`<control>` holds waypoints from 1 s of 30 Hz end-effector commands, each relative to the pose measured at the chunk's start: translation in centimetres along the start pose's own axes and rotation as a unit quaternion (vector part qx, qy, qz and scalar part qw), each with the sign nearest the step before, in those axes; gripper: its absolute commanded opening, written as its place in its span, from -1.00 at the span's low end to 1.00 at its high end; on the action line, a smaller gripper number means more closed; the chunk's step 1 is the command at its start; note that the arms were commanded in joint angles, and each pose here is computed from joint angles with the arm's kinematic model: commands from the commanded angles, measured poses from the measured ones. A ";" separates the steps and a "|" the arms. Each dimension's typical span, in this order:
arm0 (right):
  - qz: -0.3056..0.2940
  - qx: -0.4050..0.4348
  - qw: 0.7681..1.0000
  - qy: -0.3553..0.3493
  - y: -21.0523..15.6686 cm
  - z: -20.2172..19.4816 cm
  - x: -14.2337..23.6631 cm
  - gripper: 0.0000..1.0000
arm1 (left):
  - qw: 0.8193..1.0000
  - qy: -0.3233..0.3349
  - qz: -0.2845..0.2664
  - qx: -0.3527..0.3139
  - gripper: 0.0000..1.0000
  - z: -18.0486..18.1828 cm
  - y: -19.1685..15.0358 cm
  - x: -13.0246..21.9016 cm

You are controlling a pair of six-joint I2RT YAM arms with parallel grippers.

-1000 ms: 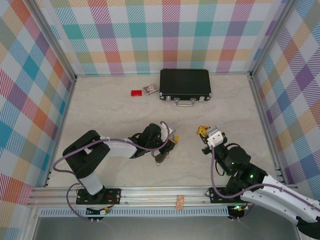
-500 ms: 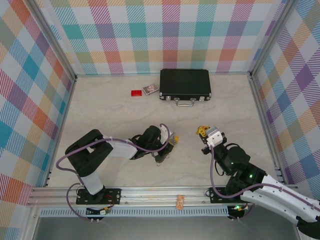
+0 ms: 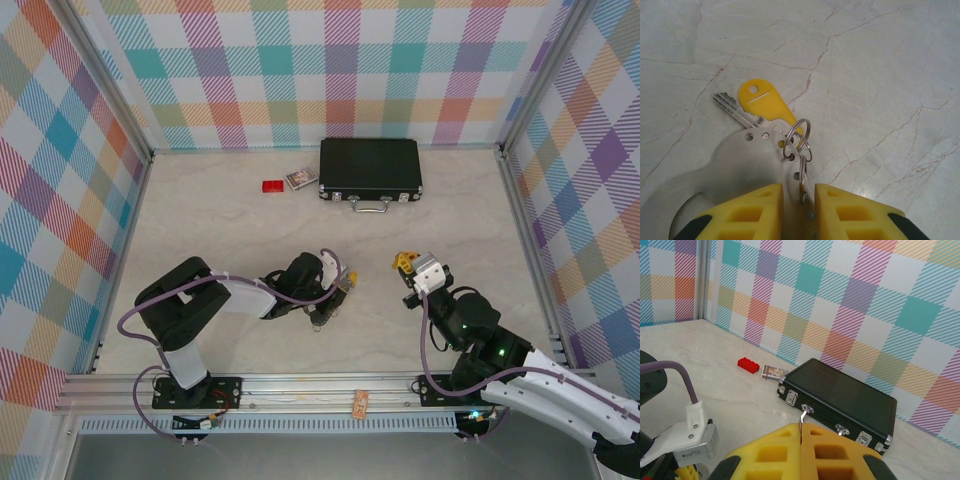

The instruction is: Put the keys on the keyring

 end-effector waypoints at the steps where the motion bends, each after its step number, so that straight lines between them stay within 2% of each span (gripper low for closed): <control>1: -0.012 -0.017 1.000 -0.009 0.2 -0.3 0.0 -1.00 | 1.000 -0.010 0.005 -0.012 -0.56 -0.5 0.1 -0.4; 22: -0.009 -0.019 1.000 -0.009 0.0 -0.2 0.0 -1.00 | 0.999 -0.003 0.023 -0.038 -0.57 -1.0 0.4 -0.9; 24: -0.008 -0.019 1.000 -0.008 0.0 -0.2 0.1 -1.00 | 0.999 -0.005 0.024 -0.038 -0.65 -1.0 0.5 -1.1; 30: -0.009 -0.020 1.000 -0.009 0.0 -0.3 0.1 -1.00 | 0.998 -0.006 0.035 -0.042 -0.65 -1.1 0.2 -1.2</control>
Point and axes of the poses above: each hand's point on the last joint's axis, 136 mm out from that joint toward the fingers, its own x axis back along the fingers, its own z axis along the line the jaws close on, y = z × x, the point moved 7 cm from there along x, back along the fingers, and after that the axes turned 4 degrees about -x, right-handed, at the moved point
